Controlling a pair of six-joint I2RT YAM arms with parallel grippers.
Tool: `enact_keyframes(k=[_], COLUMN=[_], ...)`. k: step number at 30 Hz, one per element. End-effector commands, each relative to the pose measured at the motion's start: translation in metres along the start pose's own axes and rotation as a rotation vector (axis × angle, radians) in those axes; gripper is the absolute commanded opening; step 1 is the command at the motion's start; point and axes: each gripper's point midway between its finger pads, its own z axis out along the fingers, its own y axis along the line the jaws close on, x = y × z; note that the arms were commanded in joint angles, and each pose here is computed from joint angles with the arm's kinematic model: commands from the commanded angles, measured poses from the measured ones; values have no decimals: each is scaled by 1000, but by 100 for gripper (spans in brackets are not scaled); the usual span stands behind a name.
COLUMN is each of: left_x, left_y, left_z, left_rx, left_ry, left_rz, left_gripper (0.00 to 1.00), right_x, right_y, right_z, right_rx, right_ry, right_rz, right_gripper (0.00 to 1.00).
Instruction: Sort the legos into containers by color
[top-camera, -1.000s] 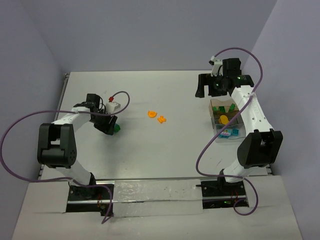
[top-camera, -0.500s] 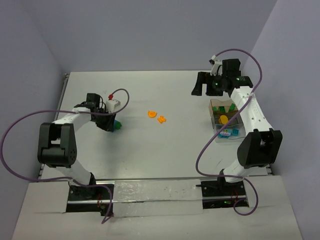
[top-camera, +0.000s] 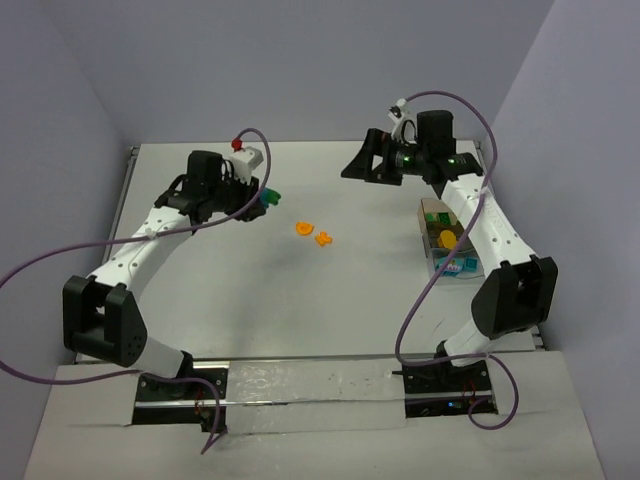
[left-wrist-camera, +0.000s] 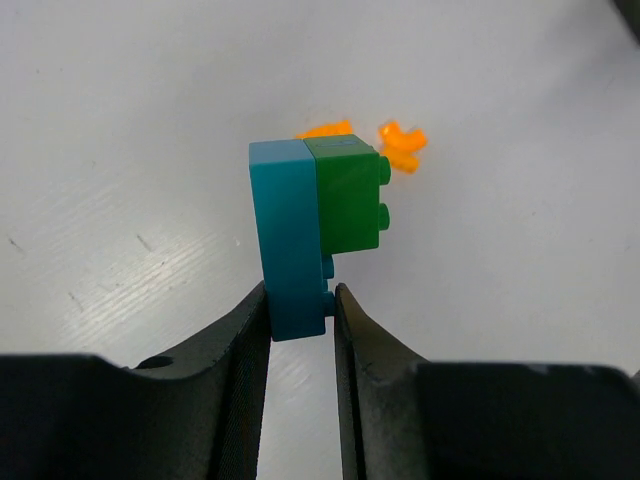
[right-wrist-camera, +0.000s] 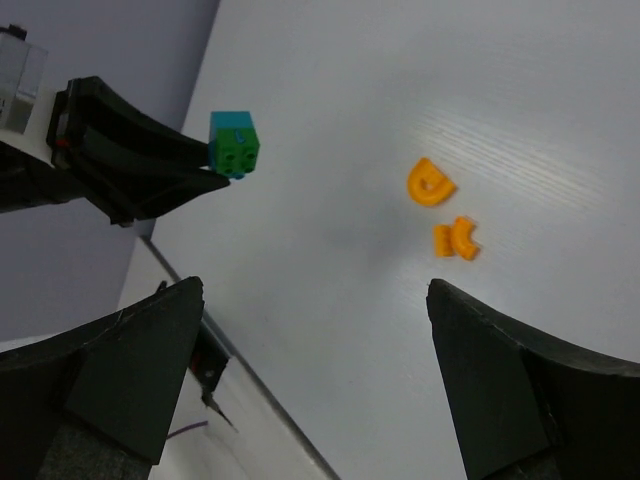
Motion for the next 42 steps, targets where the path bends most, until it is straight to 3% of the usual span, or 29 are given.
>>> enact_keyframes(k=[1,9,27,42], left_x=[-48,-74,-79,-75], left_y=[-19,-43,-73,-82], left_z=[-11,-15,-6,-3], left_rx=[11,1,70,101], left_ry=[-139,-190,-172,-159], left_rz=[-161,-131,-75,-54], left_gripper=[0,0,0,0], right_x=[-24,-11,17,31], right_y=[63,94,87,90], right_z=[10,52,92,106], right_rx=[-192,-259,-280,-296], right_ry=[-26,51,163,211], right_rz=[-26,-20,49,34], right_gripper=[99,96,81,57])
